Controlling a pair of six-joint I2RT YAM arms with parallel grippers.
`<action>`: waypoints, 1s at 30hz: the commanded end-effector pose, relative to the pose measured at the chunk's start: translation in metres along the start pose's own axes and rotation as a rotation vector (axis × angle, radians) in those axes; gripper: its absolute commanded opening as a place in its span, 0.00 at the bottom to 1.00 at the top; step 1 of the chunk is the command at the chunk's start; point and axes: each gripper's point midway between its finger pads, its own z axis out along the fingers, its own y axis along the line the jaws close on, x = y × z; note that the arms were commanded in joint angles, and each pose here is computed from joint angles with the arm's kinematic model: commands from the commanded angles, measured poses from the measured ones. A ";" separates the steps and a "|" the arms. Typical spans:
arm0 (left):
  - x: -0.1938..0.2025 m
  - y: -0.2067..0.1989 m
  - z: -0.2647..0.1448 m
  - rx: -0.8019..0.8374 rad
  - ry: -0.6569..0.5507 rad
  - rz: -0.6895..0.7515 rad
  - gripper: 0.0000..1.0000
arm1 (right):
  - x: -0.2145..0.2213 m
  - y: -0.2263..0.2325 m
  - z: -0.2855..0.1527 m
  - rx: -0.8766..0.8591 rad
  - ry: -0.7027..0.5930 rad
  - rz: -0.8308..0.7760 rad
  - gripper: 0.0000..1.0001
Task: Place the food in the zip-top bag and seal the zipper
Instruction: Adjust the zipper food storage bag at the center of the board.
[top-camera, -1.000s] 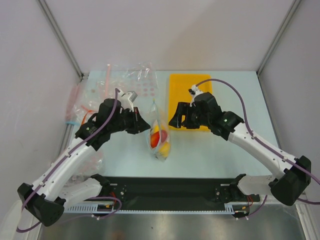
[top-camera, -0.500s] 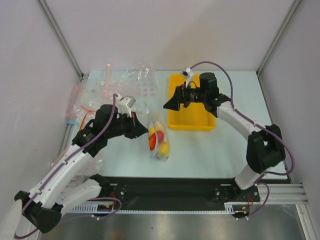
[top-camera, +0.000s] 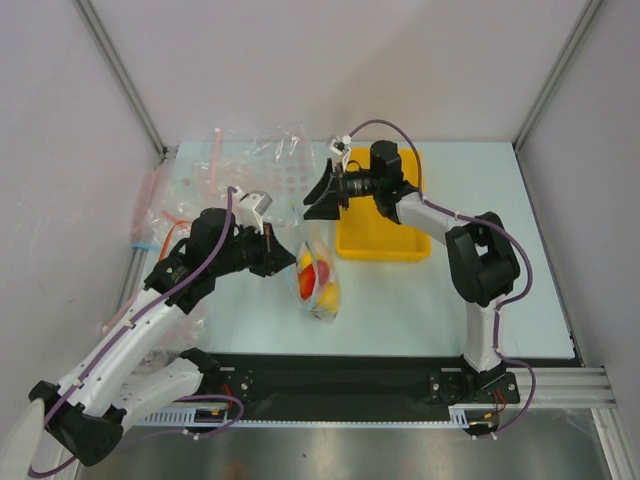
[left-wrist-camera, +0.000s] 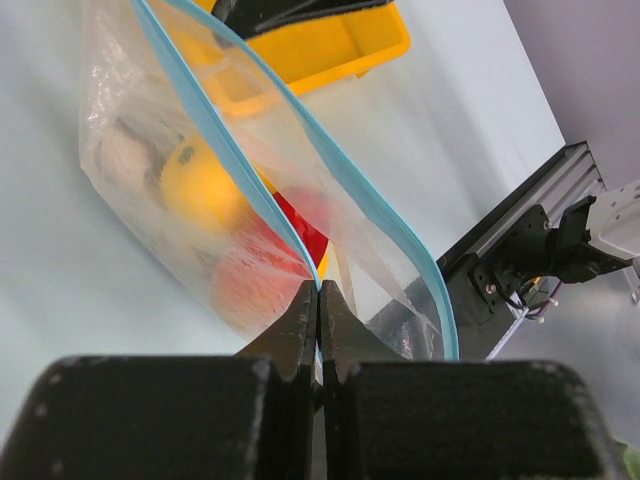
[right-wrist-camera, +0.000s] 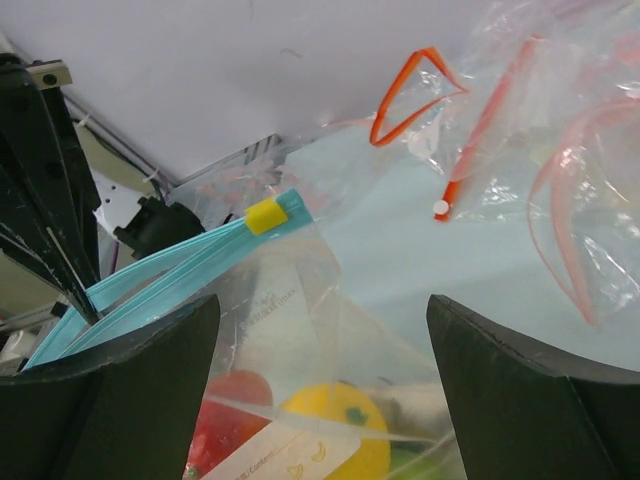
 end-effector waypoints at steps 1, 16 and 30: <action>-0.015 -0.005 -0.002 0.009 -0.049 0.040 0.02 | -0.012 0.027 0.011 -0.182 -0.003 -0.135 0.90; -0.020 0.014 -0.006 -0.105 -0.041 0.023 0.01 | -0.006 0.072 0.014 -0.383 -0.026 -0.187 0.00; -0.065 0.007 -0.023 -0.094 -0.142 0.059 0.19 | -0.030 0.110 -0.005 -0.234 -0.148 -0.157 0.00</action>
